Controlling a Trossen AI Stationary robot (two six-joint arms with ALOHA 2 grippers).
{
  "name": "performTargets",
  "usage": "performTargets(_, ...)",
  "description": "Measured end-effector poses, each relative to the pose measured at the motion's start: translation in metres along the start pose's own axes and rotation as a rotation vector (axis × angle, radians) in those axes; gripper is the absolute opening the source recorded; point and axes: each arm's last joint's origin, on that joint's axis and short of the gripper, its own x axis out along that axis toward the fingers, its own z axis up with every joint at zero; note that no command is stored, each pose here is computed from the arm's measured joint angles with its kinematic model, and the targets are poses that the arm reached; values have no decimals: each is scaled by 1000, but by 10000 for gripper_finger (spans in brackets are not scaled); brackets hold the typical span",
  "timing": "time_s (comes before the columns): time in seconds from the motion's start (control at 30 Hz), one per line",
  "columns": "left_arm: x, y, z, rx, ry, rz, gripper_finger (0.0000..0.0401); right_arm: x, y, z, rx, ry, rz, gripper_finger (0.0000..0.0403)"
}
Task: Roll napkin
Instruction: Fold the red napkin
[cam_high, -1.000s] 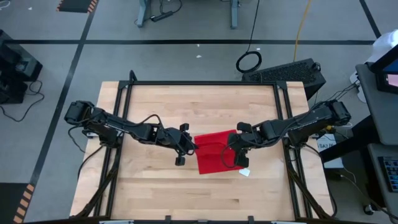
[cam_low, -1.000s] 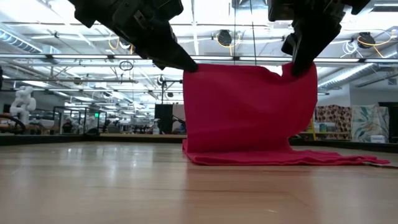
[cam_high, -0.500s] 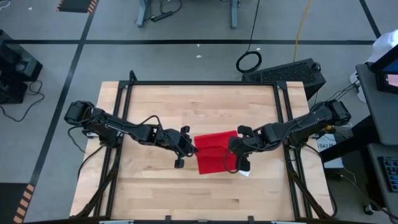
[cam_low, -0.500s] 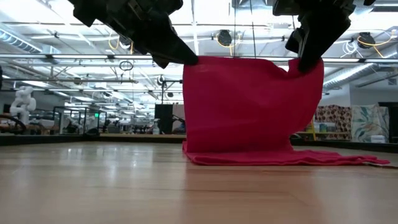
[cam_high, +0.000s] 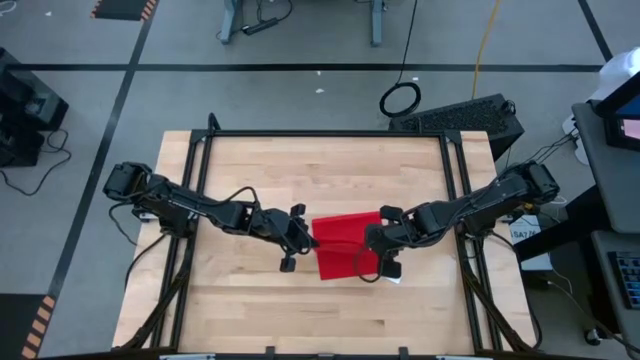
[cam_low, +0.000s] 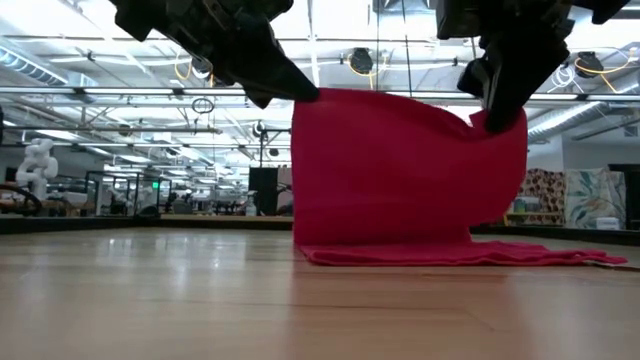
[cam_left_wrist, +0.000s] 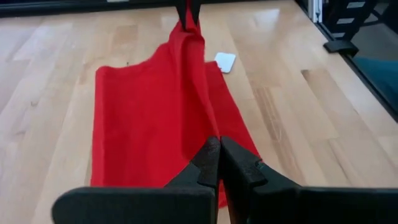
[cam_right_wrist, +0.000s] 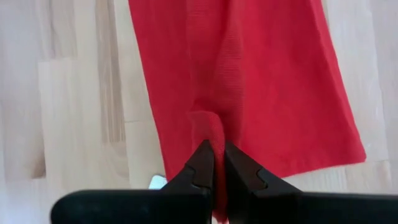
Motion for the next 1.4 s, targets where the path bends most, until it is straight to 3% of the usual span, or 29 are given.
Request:
performTargets(0.6,6,-6,-2,-18,-9,-16,17,-1,-2,-4,-11,36,-18,9)
performTargets(1.07,21,-6,-13,-16,22,8,94,-1,-2,-3,1,35,-13,9)
performTargets(1.2,22,-7,-13,-73,24,7,108,-1,-1,-3,1,30,-11,9)
performTargets(1.4,46,-22,-33,-143,66,-18,141,-1,-1,-2,2,18,-8,9)
